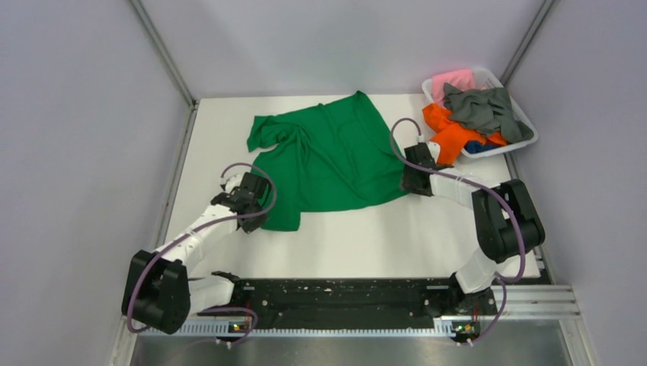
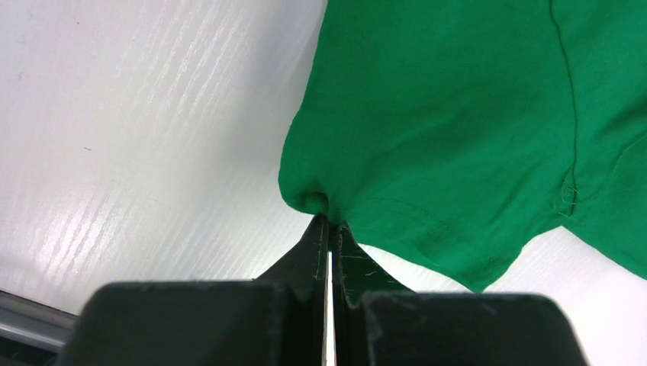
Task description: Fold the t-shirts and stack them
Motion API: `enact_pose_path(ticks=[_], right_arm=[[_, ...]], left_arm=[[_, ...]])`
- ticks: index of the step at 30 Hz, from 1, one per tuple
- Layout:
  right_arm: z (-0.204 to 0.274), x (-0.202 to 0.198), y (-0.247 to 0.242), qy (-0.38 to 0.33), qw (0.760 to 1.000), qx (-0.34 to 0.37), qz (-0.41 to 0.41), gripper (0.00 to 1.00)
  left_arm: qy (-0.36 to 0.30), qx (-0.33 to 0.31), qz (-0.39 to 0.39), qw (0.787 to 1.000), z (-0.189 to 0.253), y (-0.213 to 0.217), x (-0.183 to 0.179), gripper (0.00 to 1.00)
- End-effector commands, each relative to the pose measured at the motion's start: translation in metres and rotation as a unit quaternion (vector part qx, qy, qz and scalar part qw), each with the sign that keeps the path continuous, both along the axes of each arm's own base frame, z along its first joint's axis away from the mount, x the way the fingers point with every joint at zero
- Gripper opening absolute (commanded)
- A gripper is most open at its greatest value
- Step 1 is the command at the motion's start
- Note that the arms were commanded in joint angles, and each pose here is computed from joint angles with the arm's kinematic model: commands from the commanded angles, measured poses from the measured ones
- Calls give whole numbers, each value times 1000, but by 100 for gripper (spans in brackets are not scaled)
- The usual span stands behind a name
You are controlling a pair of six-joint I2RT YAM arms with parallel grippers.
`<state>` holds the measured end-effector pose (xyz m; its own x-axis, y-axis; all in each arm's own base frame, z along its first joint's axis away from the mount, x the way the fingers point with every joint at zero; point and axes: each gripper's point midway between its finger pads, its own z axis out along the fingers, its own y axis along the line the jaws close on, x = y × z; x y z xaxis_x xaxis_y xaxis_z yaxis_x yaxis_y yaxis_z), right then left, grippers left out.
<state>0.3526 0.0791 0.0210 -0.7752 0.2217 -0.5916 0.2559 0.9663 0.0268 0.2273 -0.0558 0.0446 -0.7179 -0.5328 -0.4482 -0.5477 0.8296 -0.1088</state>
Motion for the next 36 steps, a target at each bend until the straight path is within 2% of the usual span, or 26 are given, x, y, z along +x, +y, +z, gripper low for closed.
enact_pose_path(ticks=[1,10,23,27,30,36], right_arm=[[-19,-22,-9,44,999,-6,4,50],[-21,-15,5,37,999,23,25,49],[-40,-16,0,62,998,3,22,21],[-37,-15,1,57,998,4,25,3],[-27,-11,3,39,999,11,28,0],[55,5,14,-81,994,46,60,0]], left_arm=[[-18,12,5,1000,12,7,2,0],[-25,7,6,1000,16,7,0,0],[-27,6,10,1000,16,8,-1,0],[-34,7,13,999,19,9,0,0],[-51,3,16,999,30,8,6,0],[-149,-5,5,989,98,7,28,0]])
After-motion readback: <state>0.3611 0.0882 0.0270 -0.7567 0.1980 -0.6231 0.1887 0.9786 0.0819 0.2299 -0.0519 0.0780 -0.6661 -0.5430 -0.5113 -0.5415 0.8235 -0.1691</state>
